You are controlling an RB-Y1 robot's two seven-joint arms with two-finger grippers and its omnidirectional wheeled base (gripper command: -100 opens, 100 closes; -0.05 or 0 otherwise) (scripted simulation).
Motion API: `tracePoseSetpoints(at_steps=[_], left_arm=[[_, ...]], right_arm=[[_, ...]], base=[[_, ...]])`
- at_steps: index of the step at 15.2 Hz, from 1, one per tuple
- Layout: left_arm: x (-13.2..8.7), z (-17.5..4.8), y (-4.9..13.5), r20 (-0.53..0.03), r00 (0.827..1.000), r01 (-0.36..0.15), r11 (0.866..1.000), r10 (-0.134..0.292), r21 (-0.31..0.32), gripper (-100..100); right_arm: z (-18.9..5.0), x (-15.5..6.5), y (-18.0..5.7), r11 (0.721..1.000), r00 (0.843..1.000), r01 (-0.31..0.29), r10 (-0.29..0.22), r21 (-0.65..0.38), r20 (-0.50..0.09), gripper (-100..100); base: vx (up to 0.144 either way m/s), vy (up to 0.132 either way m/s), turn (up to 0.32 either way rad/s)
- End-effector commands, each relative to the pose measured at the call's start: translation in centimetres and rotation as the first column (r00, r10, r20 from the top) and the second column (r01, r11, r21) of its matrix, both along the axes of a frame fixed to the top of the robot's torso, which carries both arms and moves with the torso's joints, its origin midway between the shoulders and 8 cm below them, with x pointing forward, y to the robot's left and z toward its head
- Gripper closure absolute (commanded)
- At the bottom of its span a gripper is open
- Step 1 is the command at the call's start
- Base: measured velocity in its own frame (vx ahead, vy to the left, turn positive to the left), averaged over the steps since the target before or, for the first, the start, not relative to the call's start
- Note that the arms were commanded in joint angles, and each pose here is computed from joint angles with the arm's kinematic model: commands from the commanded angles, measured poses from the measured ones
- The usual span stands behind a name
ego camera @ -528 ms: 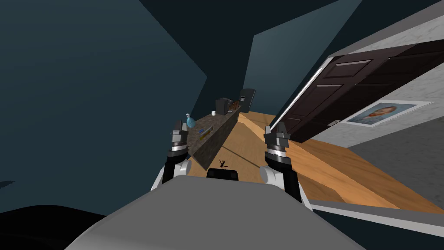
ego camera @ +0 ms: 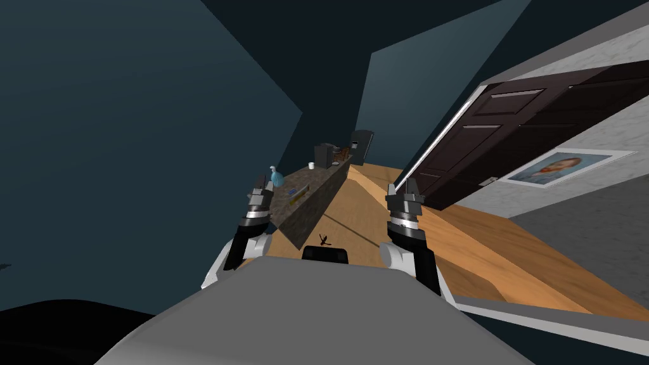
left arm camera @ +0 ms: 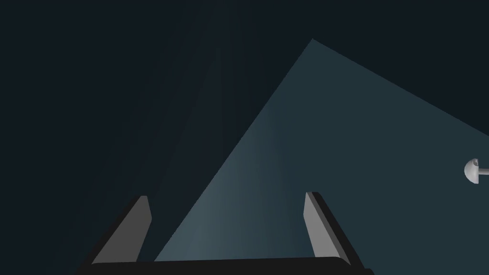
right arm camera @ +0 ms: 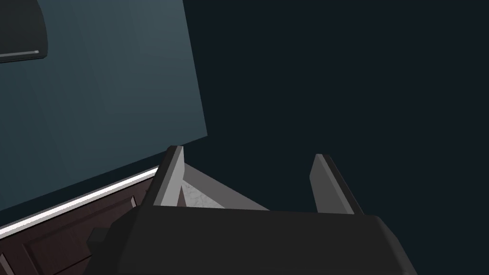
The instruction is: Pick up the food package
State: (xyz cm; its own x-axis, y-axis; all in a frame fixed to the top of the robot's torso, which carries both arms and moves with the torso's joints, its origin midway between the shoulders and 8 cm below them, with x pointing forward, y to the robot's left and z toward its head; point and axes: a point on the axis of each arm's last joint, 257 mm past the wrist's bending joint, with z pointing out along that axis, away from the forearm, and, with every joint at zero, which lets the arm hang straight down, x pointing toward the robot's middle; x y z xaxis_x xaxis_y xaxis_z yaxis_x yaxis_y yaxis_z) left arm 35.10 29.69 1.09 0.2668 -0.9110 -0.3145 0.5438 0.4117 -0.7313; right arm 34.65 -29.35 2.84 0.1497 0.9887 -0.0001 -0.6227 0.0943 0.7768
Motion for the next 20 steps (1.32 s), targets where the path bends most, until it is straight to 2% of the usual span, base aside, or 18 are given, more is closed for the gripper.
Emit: tracePoseSetpoints(at_steps=[1, 2, 5, 7, 10, 12, 13, 15, 16, 18, 19, 20], left_arm=[[0.7, -0.6, 1.0, -0.045, 0.999, 0.000, 1.000, 0.000, 0.002, -100], [0.7, -0.7, 1.0, -0.047, 0.999, -0.001, 1.000, 0.001, 0.001, -100], [1.4, -1.2, 2.8, -0.103, 0.995, -0.007, 1.000, 0.007, -0.006, -100], [1.6, -1.6, 2.9, -0.121, 0.993, -0.012, 1.000, 0.011, -0.010, -100], [2.2, -2.1, 5.1, -0.174, 0.985, -0.028, 0.999, 0.022, -0.029, -100], [2.5, -2.8, 5.4, -0.203, 0.979, -0.038, 0.999, 0.030, -0.034, -100], [2.7, -2.8, 6.5, -0.221, 0.975, -0.046, 0.998, 0.035, -0.047, -100], [2.9, -3.4, 6.8, -0.246, 0.968, -0.055, 0.997, 0.041, -0.051, -100], [3.0, -3.4, 8.0, -0.262, 0.964, -0.065, 0.996, 0.046, -0.066, -100], [3.3, -4.1, 8.3, -0.291, 0.955, -0.077, 0.995, 0.053, -0.071, -100], [3.3, -4.0, 9.5, -0.306, 0.950, -0.088, 0.992, 0.058, -0.088, -100], [3.4, -4.4, 9.6, -0.319, 0.946, -0.094, 0.991, 0.061, -0.090, -100]], right_arm=[[0.0, 0.0, 0.0, 1.000, 1.000, 0.000, 0.000, 0.000, 0.000, 0], [0.0, 0.0, 0.0, 1.000, 1.000, 0.000, 0.000, 0.000, 0.000, 0], [0.0, 0.0, 0.0, 1.000, 1.000, 0.000, 0.000, 0.000, 0.000, 0], [0.0, 0.0, 0.0, 1.000, 1.000, 0.000, 0.000, 0.000, 0.000, 0], [0.0, 0.0, 0.0, 1.000, 1.000, 0.000, 0.000, 0.000, 0.000, 0], [0.0, 0.0, 0.0, 1.000, 1.000, 0.000, 0.000, 0.000, 0.000, 0], [0.0, 0.0, 0.0, 1.000, 1.000, 0.000, 0.000, 0.000, 0.000, 0], [0.0, 0.0, 0.0, 1.000, 1.000, 0.000, 0.000, 0.000, 0.000, 0], [0.0, 0.0, 0.0, 1.000, 1.000, 0.000, 0.000, 0.000, 0.000, 0], [0.0, 0.0, 0.0, 1.000, 1.000, 0.000, 0.000, 0.000, 0.000, 0], [0.0, 0.0, 0.0, 1.000, 1.000, 0.000, 0.000, 0.000, 0.000, 0], [0.0, 0.0, 0.0, 1.000, 1.000, 0.000, 0.000, 0.000, 0.000, 0]], base=[[0.039, -0.072, 0.013], [0.040, -0.065, 0.015], [0.054, -0.070, 0.015], [0.043, -0.057, 0.014], [0.053, -0.059, 0.012], [0.056, -0.068, 0.013], [0.039, -0.066, 0.013], [0.029, -0.043, 0.056], [0.028, -0.051, 0.025], [0.058, -0.065, -0.028], [0.075, -0.073, -0.014], [0.083, -0.074, 0.013]])
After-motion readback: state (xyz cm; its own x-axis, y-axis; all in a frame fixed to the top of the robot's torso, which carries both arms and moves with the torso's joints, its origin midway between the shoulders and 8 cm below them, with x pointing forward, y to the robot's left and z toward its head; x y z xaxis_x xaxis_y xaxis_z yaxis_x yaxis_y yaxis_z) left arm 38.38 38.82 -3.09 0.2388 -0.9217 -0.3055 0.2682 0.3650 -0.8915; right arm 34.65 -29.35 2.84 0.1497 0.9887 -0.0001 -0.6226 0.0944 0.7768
